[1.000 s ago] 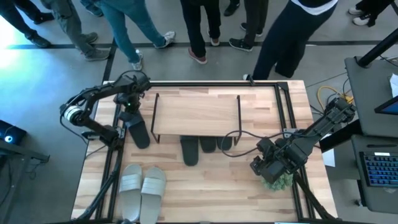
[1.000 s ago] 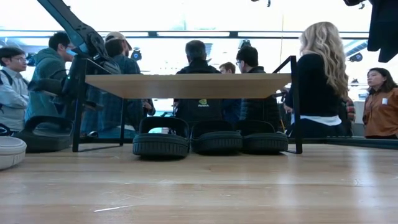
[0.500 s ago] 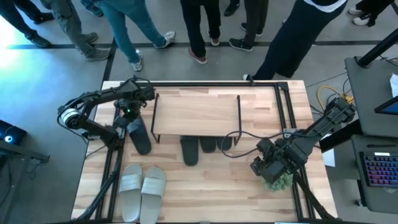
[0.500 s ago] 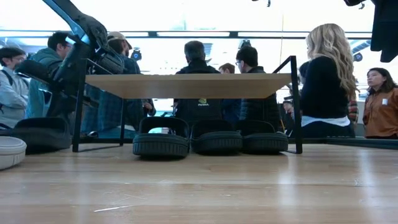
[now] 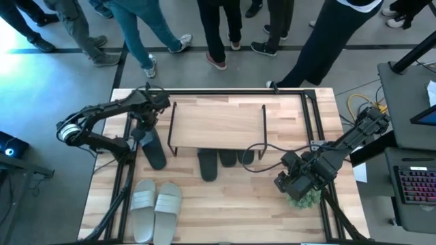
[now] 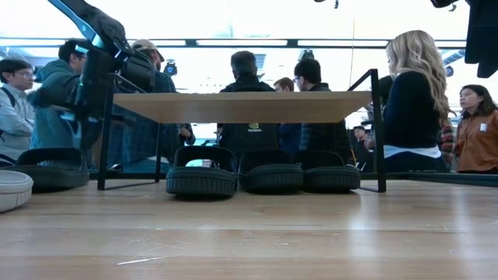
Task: Pick and place slides into the shelf
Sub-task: Adjust the black slide
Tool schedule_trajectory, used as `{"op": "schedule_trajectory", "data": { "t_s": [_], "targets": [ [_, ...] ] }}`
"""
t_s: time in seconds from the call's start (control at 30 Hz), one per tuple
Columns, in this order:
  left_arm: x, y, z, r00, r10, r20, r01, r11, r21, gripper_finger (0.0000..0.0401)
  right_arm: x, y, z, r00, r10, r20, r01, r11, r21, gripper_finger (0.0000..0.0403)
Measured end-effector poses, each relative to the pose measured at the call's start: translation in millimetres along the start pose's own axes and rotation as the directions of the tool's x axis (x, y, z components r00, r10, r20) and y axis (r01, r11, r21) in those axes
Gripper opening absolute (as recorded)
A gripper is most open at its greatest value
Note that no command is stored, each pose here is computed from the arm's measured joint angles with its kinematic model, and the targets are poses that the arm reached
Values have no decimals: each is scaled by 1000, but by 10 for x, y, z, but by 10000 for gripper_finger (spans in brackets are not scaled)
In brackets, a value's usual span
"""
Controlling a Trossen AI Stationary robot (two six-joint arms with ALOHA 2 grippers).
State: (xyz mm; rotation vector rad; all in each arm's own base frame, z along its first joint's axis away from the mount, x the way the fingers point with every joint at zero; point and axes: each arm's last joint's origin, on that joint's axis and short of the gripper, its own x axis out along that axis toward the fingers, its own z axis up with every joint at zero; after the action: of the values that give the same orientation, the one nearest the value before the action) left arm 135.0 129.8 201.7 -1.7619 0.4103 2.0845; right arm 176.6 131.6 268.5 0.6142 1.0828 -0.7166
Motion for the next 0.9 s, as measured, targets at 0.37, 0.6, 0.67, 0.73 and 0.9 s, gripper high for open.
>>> {"op": "schedule_trajectory", "data": {
  "t_s": [0.37,0.6,0.67,0.73,0.9],
  "targets": [
    [241,-85,100,999,50,12,-49,996,-73,6,0,1,-6,1000,1,-22,0,1000,18,238],
    [393,154,-108,988,148,-52,-146,988,40,6,0,0,-8,1000,-1,-28,1,1000,16,238],
    [433,237,-168,984,171,-58,-167,983,81,6,0,0,-8,1000,-1,-29,1,1000,10,238],
    [443,292,-215,984,170,-57,-163,980,115,6,0,-1,-9,1000,-1,-30,1,1000,-7,238],
    [349,290,-260,985,132,-107,-117,984,136,6,0,-1,-9,1000,-1,-30,0,1000,-19,238]
  ]
}}
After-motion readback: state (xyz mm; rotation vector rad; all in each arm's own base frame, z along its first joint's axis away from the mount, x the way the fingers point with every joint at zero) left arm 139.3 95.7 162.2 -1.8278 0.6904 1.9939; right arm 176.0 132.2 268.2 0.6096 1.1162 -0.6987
